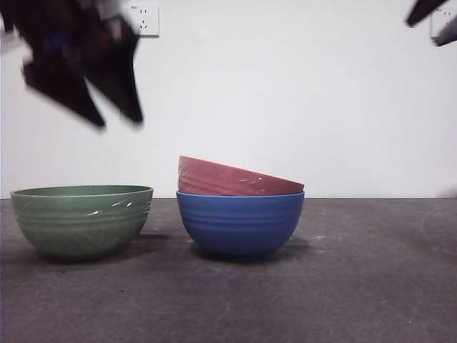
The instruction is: Pick up the green bowl on the top,put the green bowl on the left,pick up the red bowl in the middle,put the red bowl on the right
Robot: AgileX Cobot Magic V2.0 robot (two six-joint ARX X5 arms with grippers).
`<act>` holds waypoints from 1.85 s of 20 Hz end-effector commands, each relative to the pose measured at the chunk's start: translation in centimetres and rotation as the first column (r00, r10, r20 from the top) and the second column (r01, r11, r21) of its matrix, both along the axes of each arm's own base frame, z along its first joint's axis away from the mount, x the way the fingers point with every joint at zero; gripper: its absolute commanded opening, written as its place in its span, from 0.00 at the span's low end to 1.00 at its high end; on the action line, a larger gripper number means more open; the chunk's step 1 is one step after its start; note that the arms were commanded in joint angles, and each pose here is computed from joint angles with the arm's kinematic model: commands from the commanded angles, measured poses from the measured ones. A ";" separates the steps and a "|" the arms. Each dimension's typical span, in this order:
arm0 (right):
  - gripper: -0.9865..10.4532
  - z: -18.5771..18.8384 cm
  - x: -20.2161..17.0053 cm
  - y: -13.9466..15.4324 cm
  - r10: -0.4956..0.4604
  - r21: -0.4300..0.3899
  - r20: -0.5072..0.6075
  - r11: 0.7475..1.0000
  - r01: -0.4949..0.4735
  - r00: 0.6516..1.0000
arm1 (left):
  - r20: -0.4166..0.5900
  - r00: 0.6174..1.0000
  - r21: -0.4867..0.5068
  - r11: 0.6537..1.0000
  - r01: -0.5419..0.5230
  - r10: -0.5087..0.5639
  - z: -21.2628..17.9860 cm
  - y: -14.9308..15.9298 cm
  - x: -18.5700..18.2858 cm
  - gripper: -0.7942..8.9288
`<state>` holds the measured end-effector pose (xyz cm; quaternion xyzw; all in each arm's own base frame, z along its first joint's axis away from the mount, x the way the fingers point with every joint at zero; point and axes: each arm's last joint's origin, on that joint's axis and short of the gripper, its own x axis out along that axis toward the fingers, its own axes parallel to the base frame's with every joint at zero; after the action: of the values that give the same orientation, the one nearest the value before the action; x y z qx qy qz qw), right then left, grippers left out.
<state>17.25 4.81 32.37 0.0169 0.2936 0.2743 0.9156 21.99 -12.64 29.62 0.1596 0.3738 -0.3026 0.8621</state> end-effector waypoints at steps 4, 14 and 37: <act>0.39 0.2 3.0 5.7 0.232 -0.031 -0.037 0.972 -0.233 0.972 | 0.075 0.996 -0.086 0.995 -0.047 0.054 4.4 2.4 -3.9 0.50; 0.39 -4.6 7.1 17.3 0.443 -0.190 -0.194 0.858 -0.477 0.875 | 0.153 0.935 -0.139 0.944 -0.300 0.320 7.1 9.6 -9.7 0.50; 0.08 -4.1 9.9 20.4 0.483 -0.229 -0.201 0.823 -0.520 0.852 | 0.124 0.941 -0.154 0.942 -0.297 0.316 7.0 9.9 -10.4 0.50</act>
<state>27.23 25.17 27.67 -0.1640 0.3945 0.4546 0.7815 11.63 -2.75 36.66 0.0655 0.3134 -0.1762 0.9308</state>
